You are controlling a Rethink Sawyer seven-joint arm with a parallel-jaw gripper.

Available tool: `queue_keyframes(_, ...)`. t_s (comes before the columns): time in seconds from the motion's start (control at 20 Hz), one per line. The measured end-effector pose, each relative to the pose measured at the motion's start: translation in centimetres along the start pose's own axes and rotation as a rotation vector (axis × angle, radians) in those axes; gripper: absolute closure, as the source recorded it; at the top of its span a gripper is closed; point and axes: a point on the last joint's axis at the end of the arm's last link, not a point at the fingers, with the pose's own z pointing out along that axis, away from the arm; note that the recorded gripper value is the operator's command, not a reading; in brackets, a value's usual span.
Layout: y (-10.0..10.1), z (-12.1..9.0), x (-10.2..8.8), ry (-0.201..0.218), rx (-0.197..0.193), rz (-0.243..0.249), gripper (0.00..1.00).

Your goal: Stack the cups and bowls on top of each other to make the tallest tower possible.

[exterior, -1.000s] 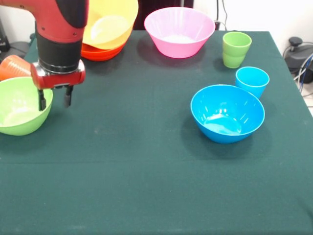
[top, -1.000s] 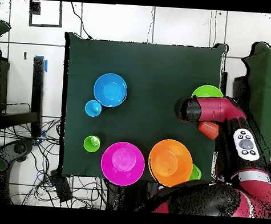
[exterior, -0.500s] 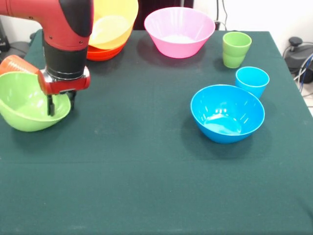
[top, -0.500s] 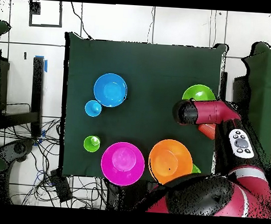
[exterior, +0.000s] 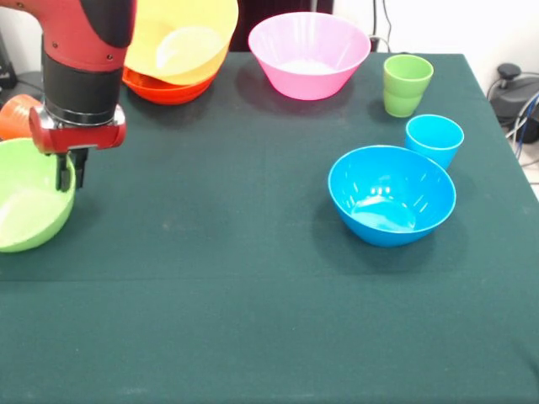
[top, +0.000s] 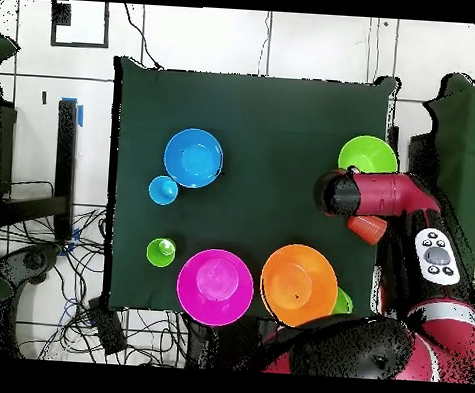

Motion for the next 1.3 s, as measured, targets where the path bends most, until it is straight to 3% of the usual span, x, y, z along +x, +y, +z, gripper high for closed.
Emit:
queue_keyframes(0.35,0.7,0.6,0.1,0.004,-0.014,0.002,1.00)
queue_keyframes(0.5,0.4,-0.3,-0.5,0.004,-0.033,0.041,1.00)
queue_keyframes(0.65,0.6,-2.4,-1.1,0.045,-0.104,0.122,1.00)
queue_keyframes(0.8,1.7,-6.1,-1.8,0.139,-0.223,0.221,1.00)
queue_keyframes(0.95,2.8,-9.3,-2.2,0.211,-0.299,0.283,1.00)
queue_keyframes(1.1,3.6,-11.7,-2.3,0.247,-0.327,0.324,1.00)
queue_keyframes(1.3,4.4,-14.3,-2.2,0.256,-0.301,0.354,1.00)
